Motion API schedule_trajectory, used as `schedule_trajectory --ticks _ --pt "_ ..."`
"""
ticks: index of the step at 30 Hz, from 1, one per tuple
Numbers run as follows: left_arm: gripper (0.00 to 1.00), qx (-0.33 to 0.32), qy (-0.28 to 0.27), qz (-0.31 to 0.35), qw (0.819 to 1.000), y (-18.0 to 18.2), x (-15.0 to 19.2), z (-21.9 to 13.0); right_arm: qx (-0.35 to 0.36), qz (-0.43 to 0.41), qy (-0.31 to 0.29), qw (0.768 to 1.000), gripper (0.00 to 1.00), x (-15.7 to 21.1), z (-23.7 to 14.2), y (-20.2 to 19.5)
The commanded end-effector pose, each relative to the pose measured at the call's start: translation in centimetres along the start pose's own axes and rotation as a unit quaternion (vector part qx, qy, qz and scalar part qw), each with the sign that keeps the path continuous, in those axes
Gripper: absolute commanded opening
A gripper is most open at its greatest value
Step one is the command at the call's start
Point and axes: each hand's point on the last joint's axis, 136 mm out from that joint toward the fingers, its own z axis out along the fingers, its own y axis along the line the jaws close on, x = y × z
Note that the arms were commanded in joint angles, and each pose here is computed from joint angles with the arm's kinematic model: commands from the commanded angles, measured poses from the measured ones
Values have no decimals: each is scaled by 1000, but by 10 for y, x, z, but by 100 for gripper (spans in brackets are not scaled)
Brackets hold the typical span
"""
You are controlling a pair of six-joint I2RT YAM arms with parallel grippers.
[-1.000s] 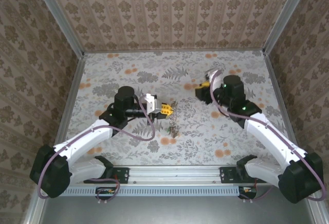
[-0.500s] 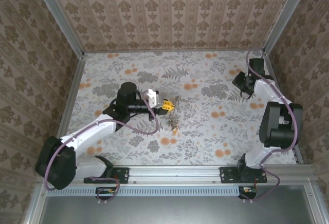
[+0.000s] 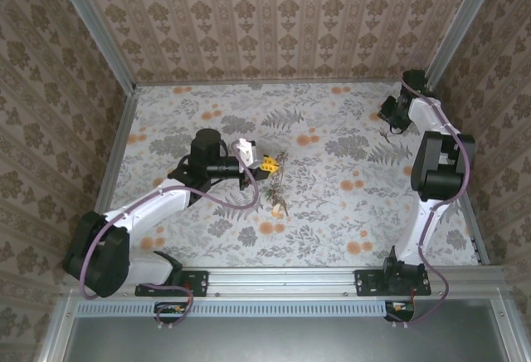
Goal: Put the keys on the keyring
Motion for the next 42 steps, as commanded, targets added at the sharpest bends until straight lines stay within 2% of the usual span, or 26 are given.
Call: schedule_trajectory --ticks 1,2,3,5,8,21,32,36,42 --pt "0 -6 -18 38 999 9 -22 -1 47 108 26 993 23 10 16 -22" --pt "0 -7 -16 39 999 9 -21 -2 49 130 29 990 21 11 21 -23" --pt "0 -8 -14 40 999 9 -20 -2 56 148 32 987 24 13 25 -25" --pt "0 -8 -13 41 999 9 -19 -2 71 177 28 981 24 12 29 -31" --pt "0 -9 -11 43 999 9 -17 -3 94 226 19 969 21 10 35 -42" --pt "0 -7 -5 41 999 10 -16 -2 73 262 53 961 20 10 60 -37" --pt "0 -15 2 39 999 15 -12 0 100 267 75 956 26 15 55 -33" --pt "0 -15 5 38 999 15 -11 0 135 225 76 962 29 18 46 -30" --pt "0 -15 8 37 999 14 -10 -1 183 180 67 964 29 17 44 -33"
